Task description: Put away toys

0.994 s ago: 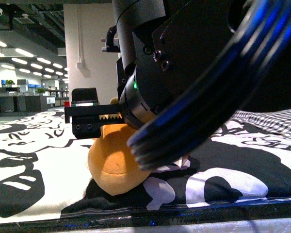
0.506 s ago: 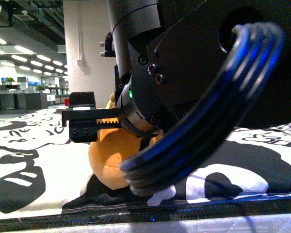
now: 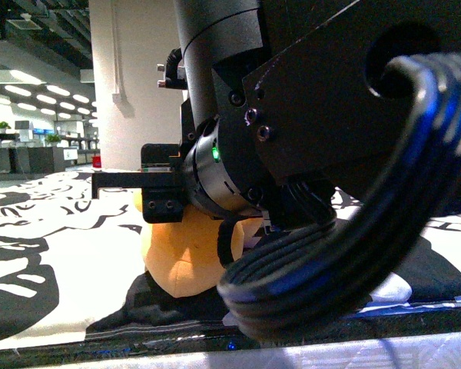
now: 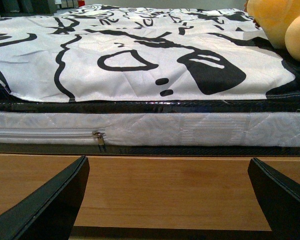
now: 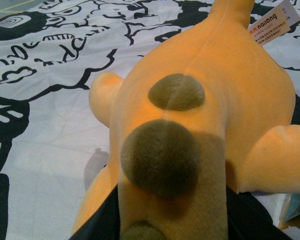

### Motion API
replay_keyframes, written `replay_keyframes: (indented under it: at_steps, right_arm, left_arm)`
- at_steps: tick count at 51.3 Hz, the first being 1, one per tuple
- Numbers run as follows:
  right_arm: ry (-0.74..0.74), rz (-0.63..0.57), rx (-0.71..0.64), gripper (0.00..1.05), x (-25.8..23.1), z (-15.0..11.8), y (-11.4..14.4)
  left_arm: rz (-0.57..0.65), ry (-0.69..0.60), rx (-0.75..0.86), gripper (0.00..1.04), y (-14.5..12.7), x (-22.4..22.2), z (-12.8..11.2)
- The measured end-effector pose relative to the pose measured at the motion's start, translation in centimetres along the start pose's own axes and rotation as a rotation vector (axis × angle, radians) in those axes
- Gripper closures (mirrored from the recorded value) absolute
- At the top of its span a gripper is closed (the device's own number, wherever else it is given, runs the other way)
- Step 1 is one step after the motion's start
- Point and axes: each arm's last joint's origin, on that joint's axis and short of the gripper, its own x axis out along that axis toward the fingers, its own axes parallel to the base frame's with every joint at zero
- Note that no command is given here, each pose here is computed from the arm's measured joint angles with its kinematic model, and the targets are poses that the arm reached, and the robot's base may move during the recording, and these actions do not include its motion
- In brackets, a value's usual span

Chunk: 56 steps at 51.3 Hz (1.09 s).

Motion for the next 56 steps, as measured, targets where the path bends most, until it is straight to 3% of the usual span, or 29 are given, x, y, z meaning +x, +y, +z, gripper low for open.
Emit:
replay_keyframes:
  at_steps: [5,8,19,31,43,56]
  right_arm:
    - [-0.005,0.024,0.013,0.92,-0.7,0.9,-0.5]
    - [-0.014,0.040,0.023,0.95,-1.1,1.7,-0.9]
    - [-0.114,0.040,0.100,0.97,-2.9,7.0,-4.0]
    - [-0.223,0.028,0.169,0.97,-4.9,11.1,-6.7]
    - [-0.285,0.050,0.185,0.97,-7.2,12.9,-9.7]
    - [-0.354,0.096,0.164,0.97,-12.5,12.8,-13.8]
  left_arm:
    - [0.000,0.000,0.000,0.06,0.0,0.0,0.0]
    - [0.000,0.000,0.000,0.06,0.0,0.0,0.0]
    - [0.000,0.000,0.000,0.06,0.0,0.0,0.0]
    - [0.000,0.000,0.000,0.06,0.0,0.0,0.0]
    - [0.000,0.000,0.000,0.06,0.0,0.0,0.0]
    - [0.000,0.000,0.000,0.06,0.0,0.0,0.0]
